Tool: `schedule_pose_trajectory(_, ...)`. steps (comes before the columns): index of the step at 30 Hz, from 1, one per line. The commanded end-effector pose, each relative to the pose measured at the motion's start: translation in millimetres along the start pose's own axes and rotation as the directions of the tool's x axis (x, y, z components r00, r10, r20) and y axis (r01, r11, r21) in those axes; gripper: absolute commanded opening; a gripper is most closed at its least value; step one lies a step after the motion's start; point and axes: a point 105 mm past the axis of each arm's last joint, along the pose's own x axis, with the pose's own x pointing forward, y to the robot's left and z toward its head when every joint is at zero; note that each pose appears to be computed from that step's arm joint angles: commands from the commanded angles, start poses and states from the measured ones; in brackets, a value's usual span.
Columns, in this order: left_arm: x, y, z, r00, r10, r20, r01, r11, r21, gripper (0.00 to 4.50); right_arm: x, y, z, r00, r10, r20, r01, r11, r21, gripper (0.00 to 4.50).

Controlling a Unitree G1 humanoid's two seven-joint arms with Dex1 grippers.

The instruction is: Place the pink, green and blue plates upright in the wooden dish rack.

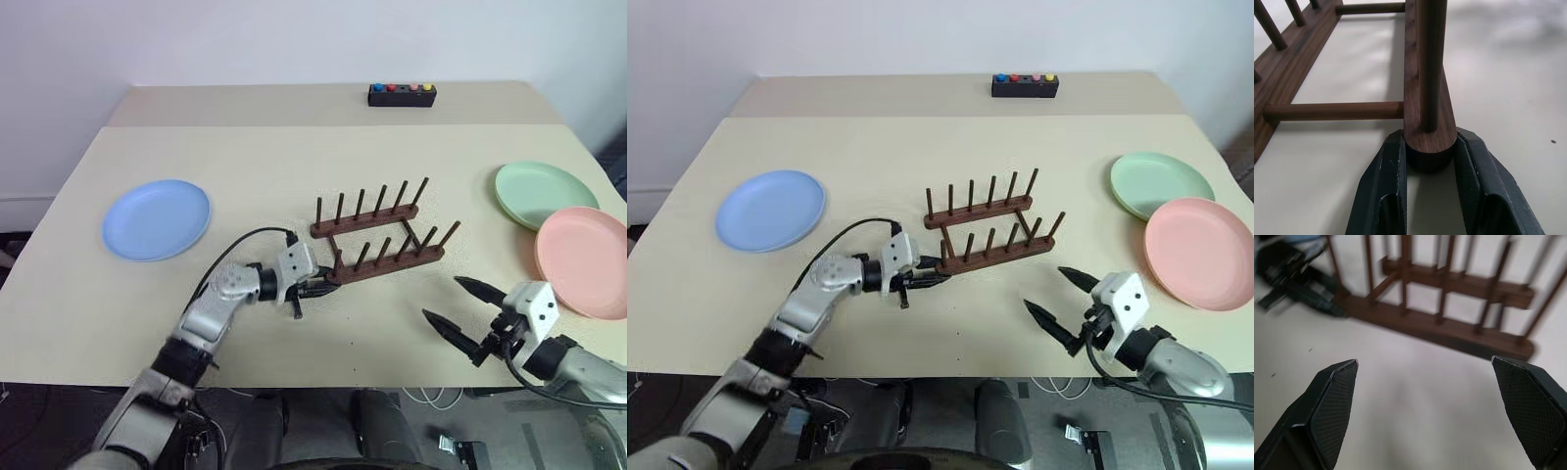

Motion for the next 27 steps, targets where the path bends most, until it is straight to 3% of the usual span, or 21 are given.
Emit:
schedule_pose_trajectory(1, 9, 2, 7, 0.997, -0.068, 0.022, 0.066, 0.996, 0.062, 0.73, -1, 1, 5, 1.000, -0.016, 0.022, 0.016, 0.999, -0.029, 4.50)
schedule_pose_trajectory(13, 21, 13, 7, 0.993, -0.115, 0.037, 0.112, 0.991, 0.077, 0.73, -5, 5, 0, 0.998, -0.061, 0.023, 0.062, 0.998, -0.024, 4.50)
schedule_pose_trajectory(21, 14, 24, 5, 0.998, -0.043, 0.043, 0.040, 0.997, 0.071, 4.48, -5, 0, -2, 0.997, -0.080, 0.019, 0.081, 0.996, -0.033, 4.50)
schedule_pose_trajectory(26, 0, 29, 3, 0.998, 0.024, 0.059, -0.025, 0.999, 0.027, 4.48, -6, -9, -8, 0.992, -0.123, -0.011, 0.123, 0.992, -0.037, 4.50)
schedule_pose_trajectory(27, -5, 29, 1, 0.997, 0.039, 0.060, -0.040, 0.999, 0.012, 4.50, -7, -12, -10, 0.990, -0.140, -0.025, 0.138, 0.989, -0.054, 4.24)
